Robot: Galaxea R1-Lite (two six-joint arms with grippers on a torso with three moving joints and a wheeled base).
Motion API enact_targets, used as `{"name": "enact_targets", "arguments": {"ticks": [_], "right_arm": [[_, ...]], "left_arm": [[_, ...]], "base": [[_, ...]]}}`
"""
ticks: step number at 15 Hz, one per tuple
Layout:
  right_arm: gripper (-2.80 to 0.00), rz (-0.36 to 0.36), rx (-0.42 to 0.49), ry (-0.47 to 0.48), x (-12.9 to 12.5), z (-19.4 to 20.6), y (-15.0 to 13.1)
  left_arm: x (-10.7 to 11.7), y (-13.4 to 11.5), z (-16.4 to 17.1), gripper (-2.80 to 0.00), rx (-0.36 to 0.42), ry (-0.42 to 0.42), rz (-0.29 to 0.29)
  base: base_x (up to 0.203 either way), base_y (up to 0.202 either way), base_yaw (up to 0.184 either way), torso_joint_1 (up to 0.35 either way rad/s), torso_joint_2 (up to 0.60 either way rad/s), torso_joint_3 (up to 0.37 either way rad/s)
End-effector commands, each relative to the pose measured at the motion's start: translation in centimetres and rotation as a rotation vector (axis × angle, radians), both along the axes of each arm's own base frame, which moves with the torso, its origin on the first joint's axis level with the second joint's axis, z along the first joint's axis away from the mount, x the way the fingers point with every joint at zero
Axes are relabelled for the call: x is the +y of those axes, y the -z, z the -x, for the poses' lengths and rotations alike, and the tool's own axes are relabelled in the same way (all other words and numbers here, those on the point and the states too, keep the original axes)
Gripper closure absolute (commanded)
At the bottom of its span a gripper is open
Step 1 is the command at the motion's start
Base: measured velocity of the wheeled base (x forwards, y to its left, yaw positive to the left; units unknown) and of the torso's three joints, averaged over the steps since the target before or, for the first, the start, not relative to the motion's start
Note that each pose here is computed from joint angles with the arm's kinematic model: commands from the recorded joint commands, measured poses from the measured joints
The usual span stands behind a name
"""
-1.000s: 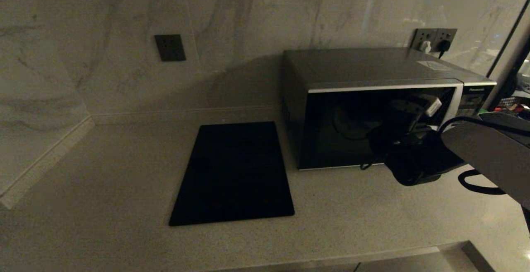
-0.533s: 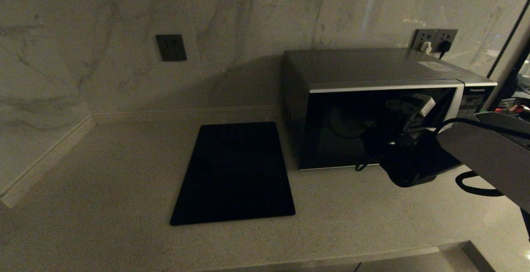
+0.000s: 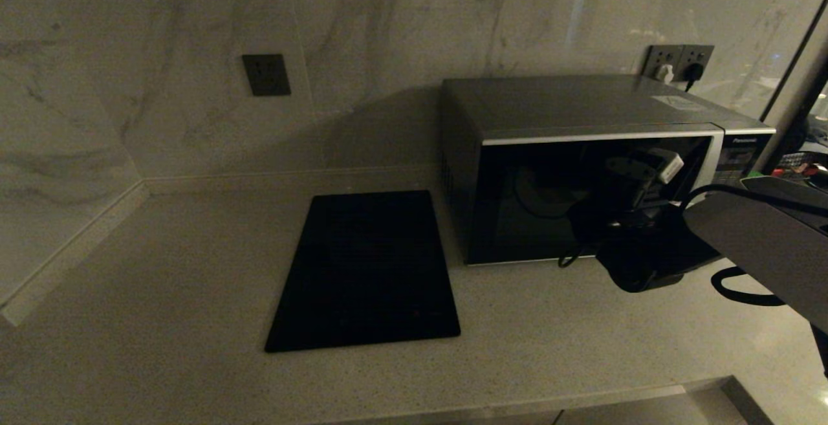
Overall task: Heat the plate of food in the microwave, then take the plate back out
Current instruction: Open the microwave oven
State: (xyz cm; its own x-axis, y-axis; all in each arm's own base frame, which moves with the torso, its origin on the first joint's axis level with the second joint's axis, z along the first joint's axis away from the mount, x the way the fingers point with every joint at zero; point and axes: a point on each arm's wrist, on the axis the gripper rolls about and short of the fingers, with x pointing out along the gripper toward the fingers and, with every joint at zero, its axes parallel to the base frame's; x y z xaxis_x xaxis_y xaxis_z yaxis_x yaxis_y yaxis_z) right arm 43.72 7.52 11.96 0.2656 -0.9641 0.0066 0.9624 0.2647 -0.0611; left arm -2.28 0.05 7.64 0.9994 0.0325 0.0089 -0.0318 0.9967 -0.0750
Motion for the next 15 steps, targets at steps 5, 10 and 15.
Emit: {"name": "enact_targets", "arguments": {"ticks": [5, 10, 15], "right_arm": [[0.00, -0.004, -0.016, 0.006, 0.03, 0.12, -0.15], [0.00, 0.000, -0.004, 0.008, -0.08, 0.32, -0.82], [0.00, 0.001, -0.003, 0.008, -0.15, 0.62, -0.33]], "left_arm": [[0.00, -0.01, -0.01, 0.00, 0.001, -0.001, 0.000], [0.00, -0.01, -0.01, 0.00, 0.001, -0.001, 0.000], [0.00, -0.01, -0.01, 0.00, 0.001, -0.001, 0.000]], "base": [[0.000, 0.000, 0.000, 0.000, 0.00, 0.000], [0.000, 0.000, 0.000, 0.000, 0.00, 0.000], [0.000, 0.000, 0.000, 0.000, 0.00, 0.000]]}}
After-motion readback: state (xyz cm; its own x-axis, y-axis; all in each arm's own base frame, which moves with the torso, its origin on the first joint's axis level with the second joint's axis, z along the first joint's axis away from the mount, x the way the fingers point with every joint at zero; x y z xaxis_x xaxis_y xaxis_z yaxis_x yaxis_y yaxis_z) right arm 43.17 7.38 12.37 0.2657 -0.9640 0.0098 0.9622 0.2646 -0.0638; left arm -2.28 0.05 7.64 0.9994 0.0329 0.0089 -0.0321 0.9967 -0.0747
